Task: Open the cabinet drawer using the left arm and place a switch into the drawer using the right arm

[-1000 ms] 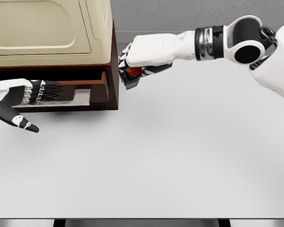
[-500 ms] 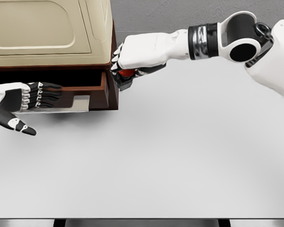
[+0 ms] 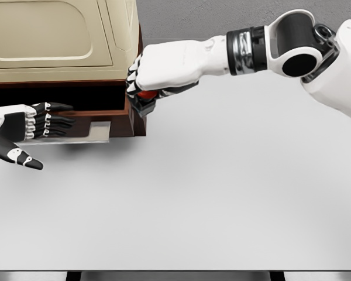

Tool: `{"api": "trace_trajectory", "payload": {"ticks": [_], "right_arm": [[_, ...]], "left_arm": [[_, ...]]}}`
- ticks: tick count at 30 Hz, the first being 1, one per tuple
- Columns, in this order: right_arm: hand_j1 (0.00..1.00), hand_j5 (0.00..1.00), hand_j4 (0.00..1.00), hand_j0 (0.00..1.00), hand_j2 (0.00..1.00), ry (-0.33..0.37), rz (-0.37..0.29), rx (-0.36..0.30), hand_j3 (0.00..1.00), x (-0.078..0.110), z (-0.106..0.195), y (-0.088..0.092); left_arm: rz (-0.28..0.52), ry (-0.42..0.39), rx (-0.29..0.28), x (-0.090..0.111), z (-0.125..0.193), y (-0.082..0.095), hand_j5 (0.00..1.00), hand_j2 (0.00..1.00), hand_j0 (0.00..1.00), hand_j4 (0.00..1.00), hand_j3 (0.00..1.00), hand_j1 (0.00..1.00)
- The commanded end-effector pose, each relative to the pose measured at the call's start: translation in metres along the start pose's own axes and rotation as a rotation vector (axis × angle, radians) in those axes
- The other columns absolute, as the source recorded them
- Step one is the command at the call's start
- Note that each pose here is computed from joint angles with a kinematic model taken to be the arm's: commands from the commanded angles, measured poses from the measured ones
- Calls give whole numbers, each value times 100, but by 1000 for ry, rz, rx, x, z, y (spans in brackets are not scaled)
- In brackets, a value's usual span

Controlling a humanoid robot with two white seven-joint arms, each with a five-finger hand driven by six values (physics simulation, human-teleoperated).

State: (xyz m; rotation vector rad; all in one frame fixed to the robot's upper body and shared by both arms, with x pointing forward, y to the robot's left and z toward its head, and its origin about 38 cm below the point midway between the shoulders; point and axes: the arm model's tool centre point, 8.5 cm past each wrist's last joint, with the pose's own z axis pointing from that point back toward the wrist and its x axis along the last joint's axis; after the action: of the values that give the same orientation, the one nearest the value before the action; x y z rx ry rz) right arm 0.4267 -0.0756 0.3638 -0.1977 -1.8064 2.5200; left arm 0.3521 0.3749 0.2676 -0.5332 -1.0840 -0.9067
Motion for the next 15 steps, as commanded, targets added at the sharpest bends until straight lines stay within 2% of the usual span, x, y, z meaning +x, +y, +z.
{"api": "trace_trajectory", "payload": {"ticks": [1,9,15], "right_arm": [[44,44,44,44,44,-1,-12,-9,44,1,-1,-2],[44,44,44,44,44,10,-23,-15,44,0,-9,-9],[44,44,44,44,44,-9,-26,-29,44,6,-38,-26]], "left_arm": [[-103,245,-26,-64,-11,-15,100,100,100,100,100,100],[-98,253,-32,-69,-11,-17,100,100,100,100,100,100],[-85,261,-37,-74,-11,-20,100,100,100,100,100,100]]}}
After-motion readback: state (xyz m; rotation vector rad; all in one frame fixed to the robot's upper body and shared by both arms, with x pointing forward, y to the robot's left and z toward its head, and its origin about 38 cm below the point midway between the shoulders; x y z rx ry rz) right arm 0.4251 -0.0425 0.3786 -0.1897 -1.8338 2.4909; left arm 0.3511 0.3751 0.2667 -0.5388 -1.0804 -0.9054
